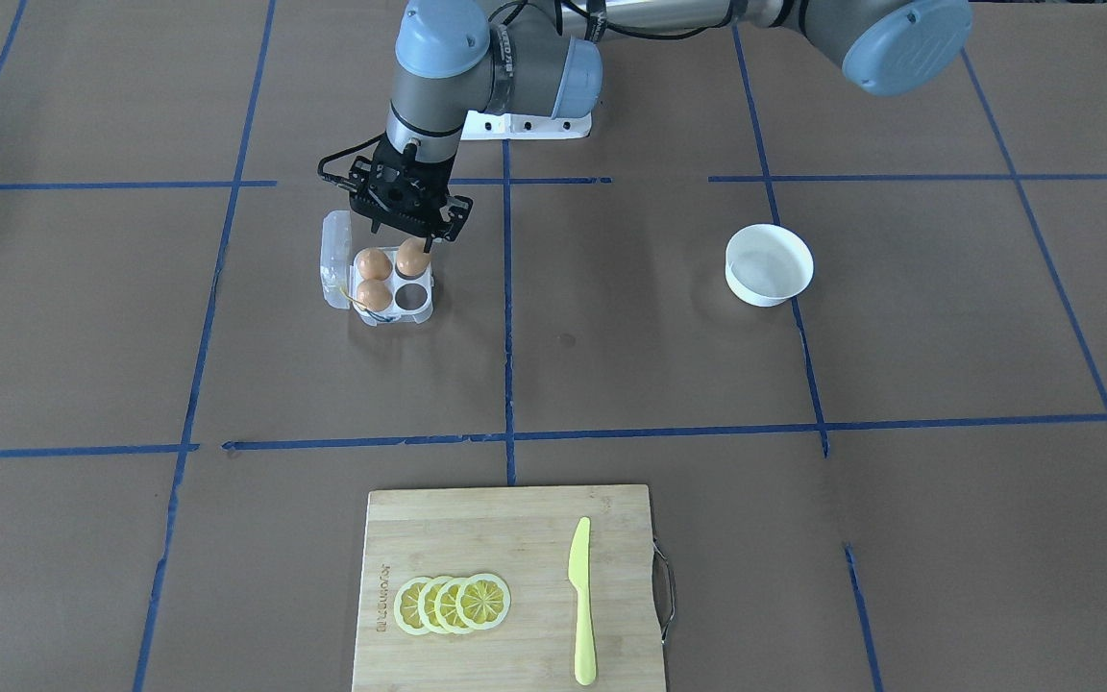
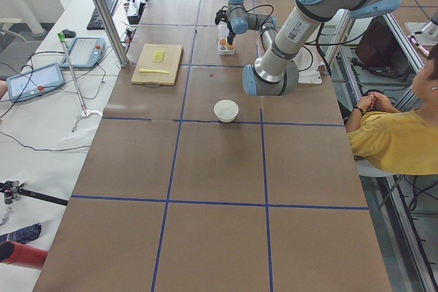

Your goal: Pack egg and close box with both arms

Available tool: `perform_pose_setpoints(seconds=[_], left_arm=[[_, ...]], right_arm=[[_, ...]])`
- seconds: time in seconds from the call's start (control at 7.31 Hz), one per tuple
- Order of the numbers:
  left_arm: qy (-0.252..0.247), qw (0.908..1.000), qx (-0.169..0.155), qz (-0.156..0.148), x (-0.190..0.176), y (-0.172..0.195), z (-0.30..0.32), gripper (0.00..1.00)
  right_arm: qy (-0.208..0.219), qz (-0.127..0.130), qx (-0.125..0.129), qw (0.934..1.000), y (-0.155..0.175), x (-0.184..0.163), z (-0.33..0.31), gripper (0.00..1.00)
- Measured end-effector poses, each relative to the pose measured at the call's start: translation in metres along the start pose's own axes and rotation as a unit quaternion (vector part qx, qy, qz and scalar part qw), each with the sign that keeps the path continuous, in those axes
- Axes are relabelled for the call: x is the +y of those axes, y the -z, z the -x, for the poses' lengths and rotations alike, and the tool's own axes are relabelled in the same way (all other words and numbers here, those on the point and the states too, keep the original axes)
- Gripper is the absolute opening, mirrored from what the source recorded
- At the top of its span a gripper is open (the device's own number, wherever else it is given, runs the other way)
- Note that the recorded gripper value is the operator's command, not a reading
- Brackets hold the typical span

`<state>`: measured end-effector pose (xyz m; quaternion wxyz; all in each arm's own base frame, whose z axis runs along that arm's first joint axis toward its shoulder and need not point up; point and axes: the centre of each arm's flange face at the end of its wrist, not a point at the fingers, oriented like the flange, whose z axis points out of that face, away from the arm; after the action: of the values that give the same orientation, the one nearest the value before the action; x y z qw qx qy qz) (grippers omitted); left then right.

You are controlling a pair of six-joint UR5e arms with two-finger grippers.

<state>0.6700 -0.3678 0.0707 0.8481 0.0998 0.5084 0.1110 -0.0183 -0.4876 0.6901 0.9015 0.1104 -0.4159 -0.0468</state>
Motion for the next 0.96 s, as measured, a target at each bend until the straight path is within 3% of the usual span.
perform_pose_setpoints(seconds=[0.55, 0.96], left_arm=[[0.001, 0.9998, 0.006, -0.017, -0.003, 0.022, 0.010, 0.99], [-0.011, 0.9985, -0.002, -0.054, -0.021, 0.083, 0.084, 0.99]], right_arm=[[-0.012, -0.001, -0.006, 0.9999, 0.002, -0.002, 0.005, 1.00], [-0.067, -0.005, -0.053, 0.9963, 0.002, -0.010, 0.076, 1.00]])
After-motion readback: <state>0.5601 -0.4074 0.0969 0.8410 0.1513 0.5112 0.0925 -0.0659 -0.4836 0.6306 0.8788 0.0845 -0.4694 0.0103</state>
